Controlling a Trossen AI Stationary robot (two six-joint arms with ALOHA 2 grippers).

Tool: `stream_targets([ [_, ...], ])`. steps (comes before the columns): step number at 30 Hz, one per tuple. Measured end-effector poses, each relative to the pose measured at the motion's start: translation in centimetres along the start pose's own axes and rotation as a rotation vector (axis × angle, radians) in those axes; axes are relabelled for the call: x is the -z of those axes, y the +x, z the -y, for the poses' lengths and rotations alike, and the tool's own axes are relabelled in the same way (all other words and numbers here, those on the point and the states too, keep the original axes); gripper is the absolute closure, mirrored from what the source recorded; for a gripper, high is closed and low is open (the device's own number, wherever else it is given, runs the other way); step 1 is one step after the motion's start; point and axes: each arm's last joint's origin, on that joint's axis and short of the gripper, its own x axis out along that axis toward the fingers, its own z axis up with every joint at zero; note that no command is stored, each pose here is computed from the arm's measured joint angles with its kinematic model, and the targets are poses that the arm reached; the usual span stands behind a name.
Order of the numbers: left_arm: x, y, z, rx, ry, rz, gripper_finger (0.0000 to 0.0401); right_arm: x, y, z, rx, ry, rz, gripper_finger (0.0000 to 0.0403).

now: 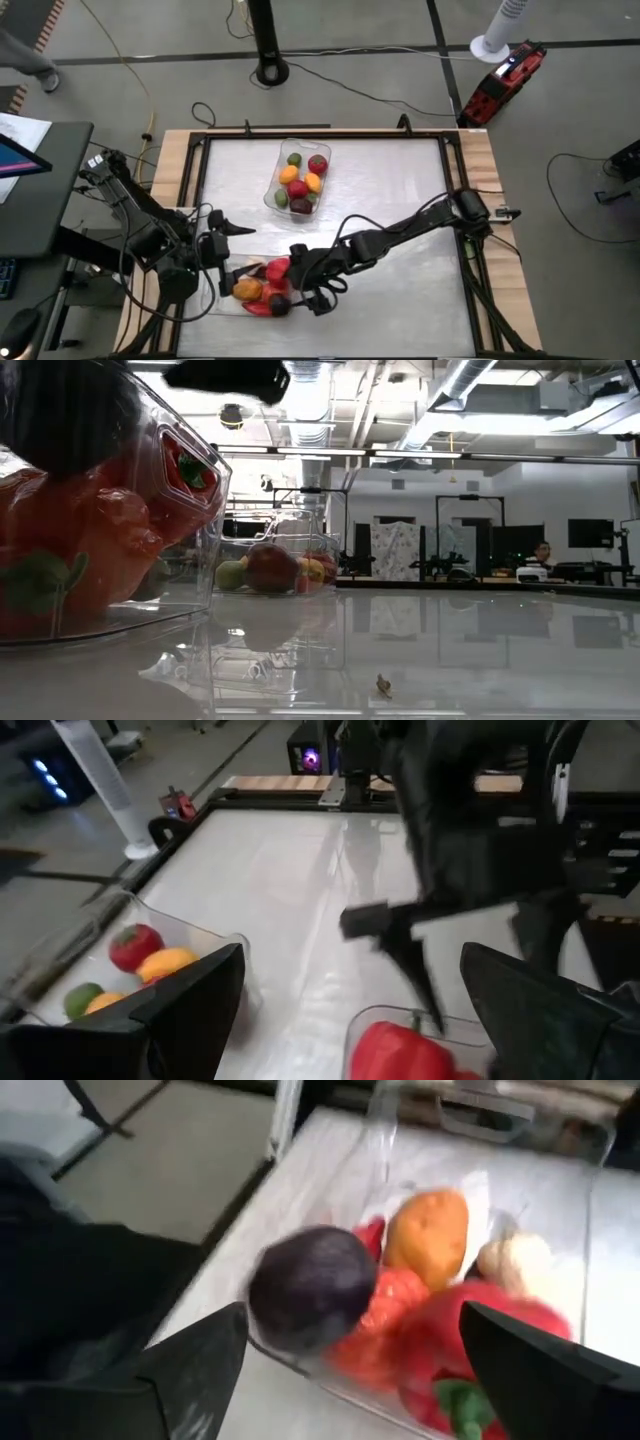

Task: Sort produce into baskets
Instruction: Return to Home Position

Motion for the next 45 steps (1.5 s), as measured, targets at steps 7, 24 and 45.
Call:
stream_targets([
  [7, 1.4, -0.8, -0.3, -0.035, 0.039, 0.043, 0.0042, -0.5, -4.8, -1.4, 0.141, -0.028, 0.012, 0.0027],
  [24, 7.7, -1.1, -5.4, 0.045, -0.095, 0.202, 0.0042, 8.7, -15.3, 0.1, 0.443, 0.135, 0.345, 0.0027],
  [45, 17.2, 0.4, -9.9, 0.256, -0.216, 0.356, 0.0042, 16.3, -24.2, 0.4, 0.663, 0.228, 0.554, 0.0027],
])
